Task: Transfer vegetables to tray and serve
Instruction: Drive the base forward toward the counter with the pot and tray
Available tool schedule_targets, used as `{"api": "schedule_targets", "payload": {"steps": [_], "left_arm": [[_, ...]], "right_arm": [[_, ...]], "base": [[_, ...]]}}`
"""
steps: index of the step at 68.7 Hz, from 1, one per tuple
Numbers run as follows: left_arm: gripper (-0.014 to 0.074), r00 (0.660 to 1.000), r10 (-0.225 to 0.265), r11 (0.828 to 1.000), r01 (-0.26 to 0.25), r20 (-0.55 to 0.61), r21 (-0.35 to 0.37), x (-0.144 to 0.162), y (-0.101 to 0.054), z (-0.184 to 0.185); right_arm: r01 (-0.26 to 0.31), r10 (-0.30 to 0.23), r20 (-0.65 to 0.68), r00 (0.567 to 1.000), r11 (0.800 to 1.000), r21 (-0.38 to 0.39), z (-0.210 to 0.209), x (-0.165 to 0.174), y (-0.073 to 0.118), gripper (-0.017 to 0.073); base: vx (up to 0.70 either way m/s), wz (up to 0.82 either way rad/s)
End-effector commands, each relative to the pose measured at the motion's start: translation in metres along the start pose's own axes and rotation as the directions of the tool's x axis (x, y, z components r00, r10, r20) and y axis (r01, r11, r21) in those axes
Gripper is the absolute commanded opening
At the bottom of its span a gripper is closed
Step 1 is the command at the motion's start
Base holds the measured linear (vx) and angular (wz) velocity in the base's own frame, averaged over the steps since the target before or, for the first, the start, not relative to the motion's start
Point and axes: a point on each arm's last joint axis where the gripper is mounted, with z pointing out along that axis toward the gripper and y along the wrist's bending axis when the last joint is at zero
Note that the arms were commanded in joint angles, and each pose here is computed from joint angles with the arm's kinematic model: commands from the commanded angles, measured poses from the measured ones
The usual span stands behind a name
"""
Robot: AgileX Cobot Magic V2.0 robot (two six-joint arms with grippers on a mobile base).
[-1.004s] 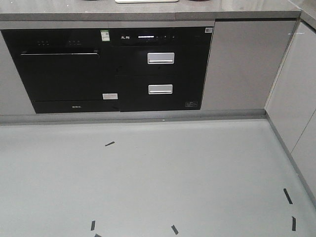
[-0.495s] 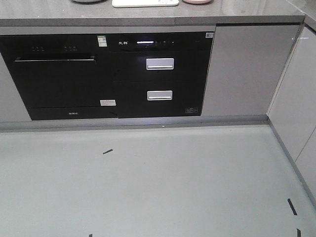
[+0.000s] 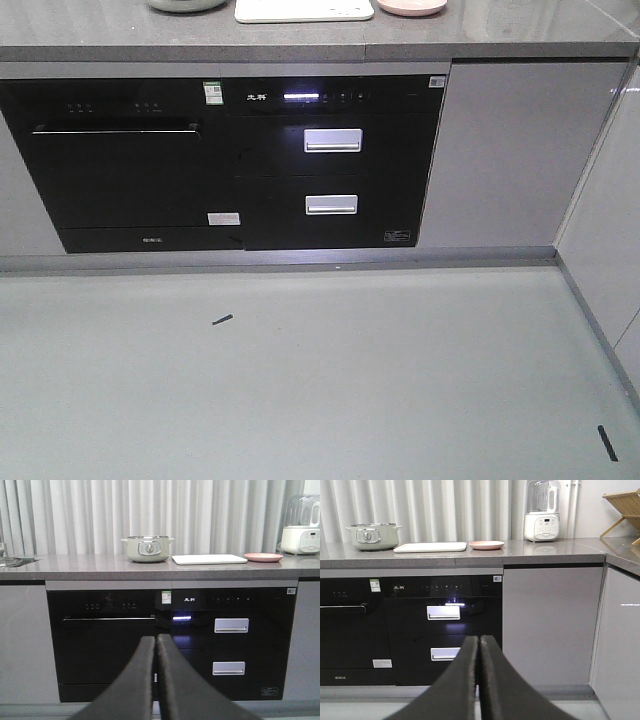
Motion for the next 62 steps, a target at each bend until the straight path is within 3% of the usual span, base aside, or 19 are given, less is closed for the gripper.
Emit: {"api": "schedule_targets", "payload": {"steps": [1,62], "left_arm": [[-0.0006,0.997,-0.005,1.000,0.004,0.081,0.017,-0.0042,-0.0012,-0.0012],[-0.0006,0.997,-0.005,1.000,0.004,0.081,0.017,-0.0042,-0.0012,-0.0012]], "right_arm": [[0.003,-0.003,0.069,0.998,1.000,0.002,-0.0001,-0.0046,-0.0002,-0.0004],[0.003,-0.003,0.069,0.998,1.000,0.002,-0.0001,-0.0046,-0.0002,-0.0004]], "base": [[0.10,-0.01],[0.08,0.00]]}}
